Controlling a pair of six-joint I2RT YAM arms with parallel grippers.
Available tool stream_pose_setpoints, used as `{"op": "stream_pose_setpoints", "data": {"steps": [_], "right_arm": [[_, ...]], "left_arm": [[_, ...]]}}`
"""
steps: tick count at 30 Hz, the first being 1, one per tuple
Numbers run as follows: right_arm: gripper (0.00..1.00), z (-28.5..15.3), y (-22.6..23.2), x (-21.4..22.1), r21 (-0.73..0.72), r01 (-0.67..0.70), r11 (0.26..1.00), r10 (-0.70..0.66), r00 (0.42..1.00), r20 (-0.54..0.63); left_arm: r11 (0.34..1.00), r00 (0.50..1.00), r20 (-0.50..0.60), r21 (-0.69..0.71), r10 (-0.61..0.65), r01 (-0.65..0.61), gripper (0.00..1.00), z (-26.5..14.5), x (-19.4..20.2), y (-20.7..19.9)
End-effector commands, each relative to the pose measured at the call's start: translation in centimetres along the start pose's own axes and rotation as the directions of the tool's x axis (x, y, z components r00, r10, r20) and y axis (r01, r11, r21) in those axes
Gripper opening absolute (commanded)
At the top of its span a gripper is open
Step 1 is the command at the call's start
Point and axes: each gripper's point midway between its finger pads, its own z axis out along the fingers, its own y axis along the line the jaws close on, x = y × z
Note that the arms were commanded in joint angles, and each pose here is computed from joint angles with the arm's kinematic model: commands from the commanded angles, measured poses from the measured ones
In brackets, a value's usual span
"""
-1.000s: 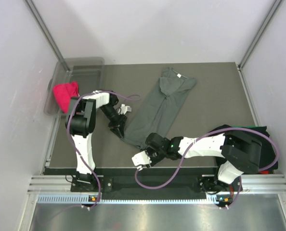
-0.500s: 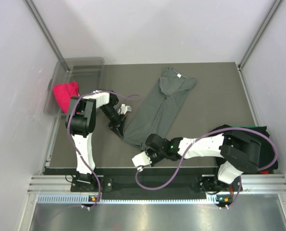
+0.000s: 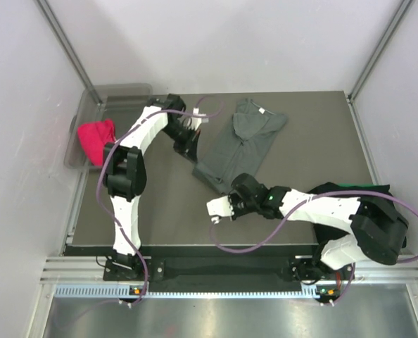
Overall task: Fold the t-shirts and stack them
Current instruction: Fold the tshirt
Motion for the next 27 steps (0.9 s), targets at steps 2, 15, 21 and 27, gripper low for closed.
{"op": "stream_pose_setpoints", "data": {"steps": [2,15,21,27], "right_arm": [[0.00,-1.7,-3.8,1.5,0.104,-0.022,0.994,0.025,0.999,-0.027],[0.00,-3.0,-13.6,9.9,0.326,-0.198,0.925,0.232,0.970,-0.070],[0.00,-2.5,-15.6,11.6,0.365,-0.232,0.902,0.276,0.958,-0.074],[0.00,-2.2,-16.4,14.0,0.411,-0.256,0.875,0.326,0.939,-0.109]], "left_arm": [[0.996,0.994,0.072,-0.036,0.082,-0.079,0.00,-0.3,-4.5,-0.4],[0.970,0.918,0.318,-0.129,0.235,-0.204,0.00,1.1,-15.6,1.8],[0.967,0.879,0.405,-0.135,0.252,-0.215,0.00,2.4,-19.2,2.7],[0.959,0.870,0.405,-0.158,0.281,-0.236,0.00,4.6,-20.3,3.1]]}}
